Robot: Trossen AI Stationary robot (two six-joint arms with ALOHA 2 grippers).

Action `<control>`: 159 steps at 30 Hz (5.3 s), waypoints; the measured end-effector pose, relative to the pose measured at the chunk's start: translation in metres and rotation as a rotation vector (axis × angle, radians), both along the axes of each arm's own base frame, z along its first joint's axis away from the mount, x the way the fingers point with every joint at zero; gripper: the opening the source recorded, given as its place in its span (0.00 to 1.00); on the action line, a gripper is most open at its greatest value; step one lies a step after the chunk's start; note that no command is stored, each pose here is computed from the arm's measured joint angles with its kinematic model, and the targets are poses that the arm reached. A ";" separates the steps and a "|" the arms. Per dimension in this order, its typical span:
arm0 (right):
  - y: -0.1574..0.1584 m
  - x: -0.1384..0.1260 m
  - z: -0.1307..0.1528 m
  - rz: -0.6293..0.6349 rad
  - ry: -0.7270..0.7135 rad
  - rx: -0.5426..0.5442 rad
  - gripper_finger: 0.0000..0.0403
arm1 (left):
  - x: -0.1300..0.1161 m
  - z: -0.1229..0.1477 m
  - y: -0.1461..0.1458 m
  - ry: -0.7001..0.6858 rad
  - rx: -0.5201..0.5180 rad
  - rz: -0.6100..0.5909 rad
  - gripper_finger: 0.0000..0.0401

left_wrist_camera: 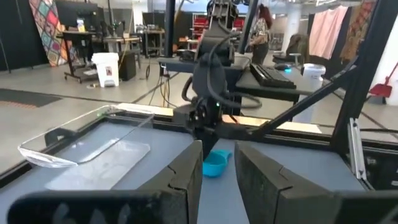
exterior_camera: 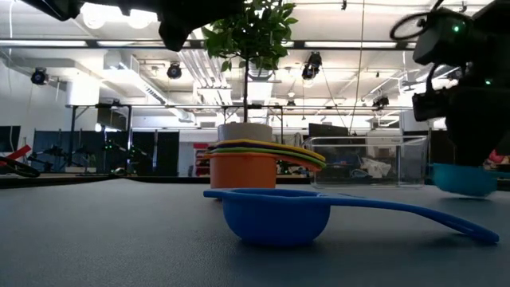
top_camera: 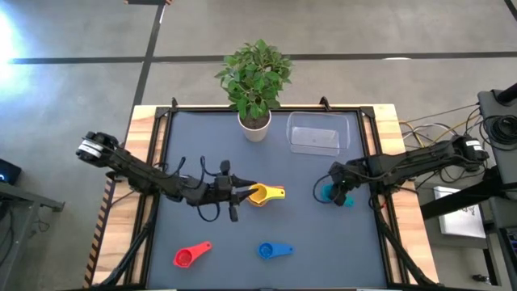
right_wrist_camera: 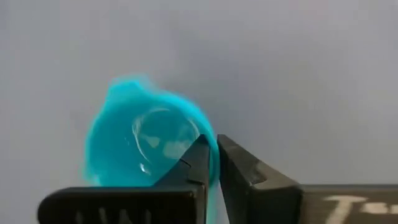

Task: Nest measuring cups in basket
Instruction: Stack the light blue measuring cup on top of the yellow measuring cup, then stack the red measuring cup on top of the light blue measuring cup

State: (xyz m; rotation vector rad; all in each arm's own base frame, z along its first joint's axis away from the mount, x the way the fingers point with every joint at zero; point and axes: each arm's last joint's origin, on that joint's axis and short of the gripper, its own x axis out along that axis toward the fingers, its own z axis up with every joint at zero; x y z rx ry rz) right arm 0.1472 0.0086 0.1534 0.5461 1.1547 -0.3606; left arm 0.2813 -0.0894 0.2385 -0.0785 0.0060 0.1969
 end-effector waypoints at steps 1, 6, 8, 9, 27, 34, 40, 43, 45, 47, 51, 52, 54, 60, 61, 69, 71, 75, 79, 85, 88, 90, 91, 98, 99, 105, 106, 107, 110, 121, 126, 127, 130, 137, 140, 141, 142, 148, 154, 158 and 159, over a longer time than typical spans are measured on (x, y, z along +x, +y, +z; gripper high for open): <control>0.000 0.002 0.003 0.012 -0.023 0.001 0.03 | 0.000 0.001 0.000 0.000 -0.005 0.000 0.19; 0.002 0.018 0.030 0.068 -0.150 -0.002 0.02 | -0.006 0.001 0.002 0.053 -0.047 0.001 0.19; 0.004 0.025 0.044 0.101 -0.210 -0.017 0.02 | -0.012 0.006 0.004 0.129 -0.079 0.009 0.19; 0.005 0.029 0.049 0.119 -0.246 -0.023 0.02 | -0.015 0.009 0.005 0.168 -0.109 0.017 0.19; 0.019 0.156 0.103 0.523 -0.400 -0.146 0.02 | -0.066 0.049 -0.020 0.753 -0.332 0.069 0.19; 0.020 0.203 0.101 0.594 -0.324 -0.172 0.02 | -0.083 0.037 -0.044 0.759 -0.415 0.057 0.19; 0.006 0.229 0.098 0.598 -0.290 -0.137 0.02 | -0.089 0.035 -0.052 0.733 -0.430 0.066 0.19; -0.002 0.239 0.098 0.606 -0.300 -0.114 0.02 | -0.089 0.035 -0.052 0.733 -0.430 0.063 0.19; -0.006 0.245 0.097 0.614 -0.298 -0.116 0.02 | -0.090 0.035 -0.052 0.734 -0.429 0.064 0.19; -0.009 0.249 0.095 0.611 -0.298 -0.113 0.02 | -0.089 0.035 -0.052 0.733 -0.430 0.063 0.19; -0.010 0.257 0.088 0.632 -0.296 -0.091 0.02 | -0.089 0.034 -0.053 0.736 -0.428 0.065 0.19; -0.010 0.258 0.085 0.632 -0.291 -0.090 0.02 | -0.089 0.034 -0.053 0.738 -0.426 0.066 0.19; -0.012 0.262 0.081 0.628 -0.299 -0.092 0.02 | -0.088 0.033 -0.054 0.740 -0.424 0.067 0.19; -0.012 0.264 0.078 0.641 -0.313 -0.076 0.04 | -0.087 0.032 -0.055 0.746 -0.429 0.059 0.19; -0.012 0.264 0.078 0.648 -0.316 -0.078 0.05 | -0.087 0.033 -0.055 0.745 -0.428 0.057 0.19; -0.011 0.263 0.079 0.674 -0.323 -0.063 0.17 | -0.087 0.033 -0.055 0.750 -0.406 0.046 0.19; -0.011 0.262 0.079 0.675 -0.317 -0.061 0.21 | -0.087 0.033 -0.055 0.749 -0.407 0.046 0.19; -0.010 0.257 0.088 0.690 -0.328 -0.051 0.27 | -0.087 0.033 -0.055 0.757 -0.417 0.034 0.19; -0.008 0.247 0.106 0.695 -0.376 -0.040 0.32 | -0.087 0.033 -0.056 0.762 -0.424 0.027 0.19; -0.008 0.227 0.123 0.707 -0.414 -0.066 0.33 | -0.087 0.033 -0.056 0.762 -0.425 0.027 0.19; -0.008 0.213 0.126 0.699 -0.414 -0.071 0.33 | -0.087 0.033 -0.056 0.762 -0.426 0.027 0.19; -0.008 0.201 0.127 0.692 -0.417 -0.069 0.33 | -0.087 0.033 -0.056 0.761 -0.431 0.028 0.19; -0.007 0.195 0.127 0.686 -0.420 -0.066 0.33 | -0.087 0.033 -0.056 0.760 -0.438 0.030 0.19; 0.008 0.142 0.123 0.669 -0.575 -0.053 0.33 | -0.085 0.021 -0.067 0.902 -0.489 -0.050 0.19; 0.011 0.134 0.122 0.667 -0.596 -0.050 0.33 | -0.085 0.018 -0.069 0.916 -0.491 -0.046 0.19; 0.029 0.095 0.122 0.646 -0.784 0.005 0.33 | -0.081 -0.015 -0.083 1.203 -0.610 -0.016 0.19; 0.033 0.089 0.123 0.658 -0.812 0.012 0.33 | -0.082 -0.019 -0.086 1.251 -0.648 0.011 0.19; 0.036 0.084 0.125 0.669 -0.834 0.009 0.33 | -0.084 -0.023 -0.088 1.283 -0.669 0.038 0.19; 0.043 0.070 0.128 0.660 -0.868 -0.045 0.33 | -0.089 -0.030 -0.098 1.322 -0.696 0.060 0.19; 0.050 0.057 0.124 0.668 -0.881 -0.079 0.33 | -0.123 -0.033 -0.123 1.298 -0.745 0.186 0.34; 0.050 0.058 0.123 0.664 -0.869 -0.072 0.33 | -0.126 -0.042 -0.130 1.316 -0.732 0.215 0.44; 0.050 0.058 0.122 0.663 -0.868 -0.070 0.33 | -0.126 -0.046 -0.131 1.323 -0.721 0.225 0.45; 0.050 0.059 0.122 0.655 -0.865 -0.074 0.33 | -0.124 -0.057 -0.134 1.373 -0.687 0.238 0.48; 0.050 0.059 0.122 0.650 -0.867 -0.081 0.33 | -0.123 -0.070 -0.138 1.440 -0.653 0.262 0.49; 0.050 0.059 0.122 0.648 -0.866 -0.092 0.33 | -0.123 -0.071 -0.138 1.444 -0.643 0.263 0.49; 0.050 0.059 0.122 0.648 -0.866 -0.092 0.33 | -0.123 -0.072 -0.138 1.445 -0.640 0.260 0.49; 0.050 0.059 0.122 0.648 -0.867 -0.092 0.33 | -0.123 -0.071 -0.138 1.445 -0.637 0.256 0.48; 0.050 0.059 0.122 0.648 -0.863 -0.092 0.33 | -0.119 -0.071 -0.142 1.427 -0.630 0.165 0.30; 0.050 0.059 0.122 0.648 -0.863 -0.091 0.33 | -0.117 -0.072 -0.140 1.434 -0.598 0.150 0.02; 0.050 0.059 0.122 0.647 -0.862 -0.090 0.33 | -0.114 -0.072 -0.137 1.439 -0.574 0.137 0.01; 0.050 0.059 0.122 0.647 -0.862 -0.090 0.33 | -0.113 -0.072 -0.136 1.442 -0.569 0.137 0.01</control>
